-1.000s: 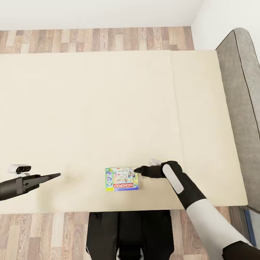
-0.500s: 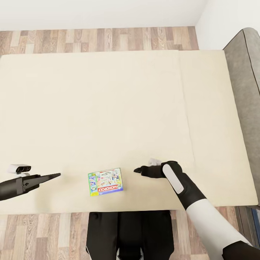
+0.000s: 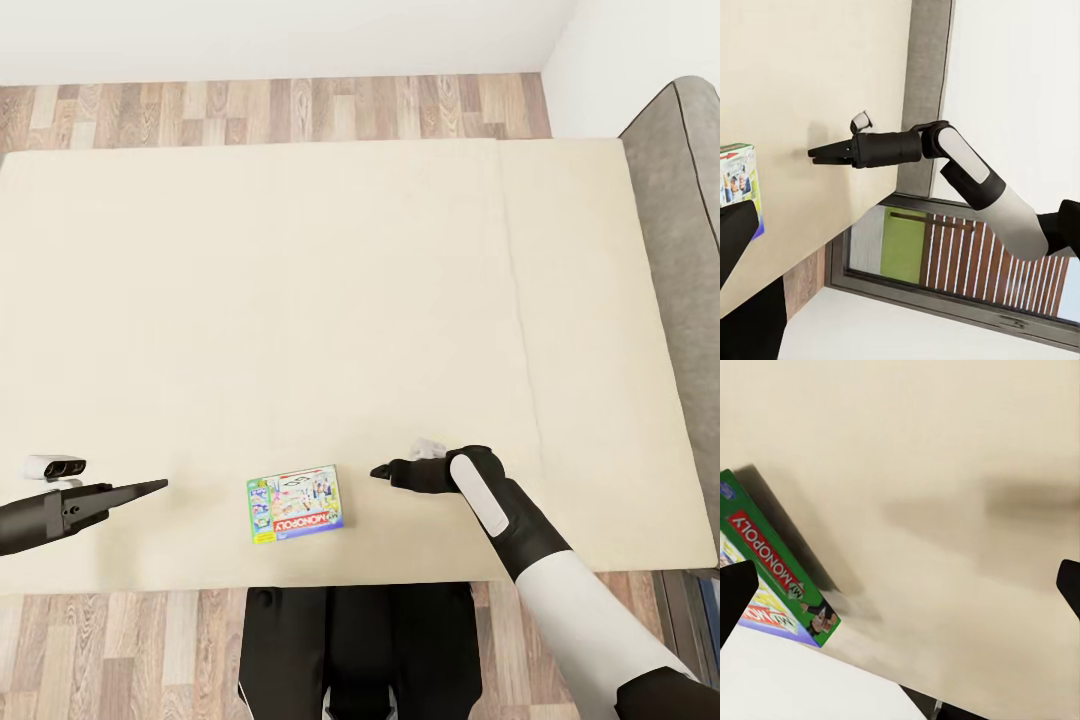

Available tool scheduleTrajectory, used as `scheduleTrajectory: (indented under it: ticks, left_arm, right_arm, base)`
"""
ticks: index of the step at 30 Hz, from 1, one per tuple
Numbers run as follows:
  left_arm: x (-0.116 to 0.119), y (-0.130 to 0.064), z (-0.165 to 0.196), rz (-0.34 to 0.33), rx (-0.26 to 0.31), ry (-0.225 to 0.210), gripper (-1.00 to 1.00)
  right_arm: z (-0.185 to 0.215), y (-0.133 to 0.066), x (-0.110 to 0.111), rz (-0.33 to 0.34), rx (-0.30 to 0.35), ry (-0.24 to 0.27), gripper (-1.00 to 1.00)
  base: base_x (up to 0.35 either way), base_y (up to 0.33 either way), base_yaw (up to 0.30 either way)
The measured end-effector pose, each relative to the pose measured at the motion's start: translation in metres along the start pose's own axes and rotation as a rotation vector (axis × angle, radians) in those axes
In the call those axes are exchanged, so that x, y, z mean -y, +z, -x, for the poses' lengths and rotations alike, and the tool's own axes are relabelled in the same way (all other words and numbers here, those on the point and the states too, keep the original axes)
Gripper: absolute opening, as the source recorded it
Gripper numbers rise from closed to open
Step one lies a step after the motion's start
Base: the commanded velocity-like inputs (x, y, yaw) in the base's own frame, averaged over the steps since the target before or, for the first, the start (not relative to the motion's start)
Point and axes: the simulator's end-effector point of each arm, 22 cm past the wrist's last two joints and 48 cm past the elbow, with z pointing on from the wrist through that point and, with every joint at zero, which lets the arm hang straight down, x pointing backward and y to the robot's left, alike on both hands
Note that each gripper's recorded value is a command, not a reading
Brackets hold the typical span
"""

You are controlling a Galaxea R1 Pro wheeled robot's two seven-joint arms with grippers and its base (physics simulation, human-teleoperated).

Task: Put all the toys in the child's room - the three board games (two on the bed and one on the table), the two jigsaw puzzles on the table, and the tennis ball on the table - inside the toy box on the table in the child's room.

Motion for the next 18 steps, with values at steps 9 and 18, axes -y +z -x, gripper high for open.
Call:
scheduleTrajectory:
  ticks: [9, 18]
  left_arm:
    - [0.0000, 0.0000, 0.0000, 0.000, 0.000, 0.000, 1.00]
    - [0.0000, -0.0001, 0.0000, 0.000, 0.000, 0.000, 1.00]
  right_arm:
    - [-0.0002, 0.0000, 0.0000, 0.000, -0.001, 0.000, 1.00]
    - [-0.0002, 0.0000, -0.0001, 0.001, -0.001, 0.001, 1.00]
  base:
    - [0.000, 0.003, 0.000]
    - [0.000, 0.103, 0.000]
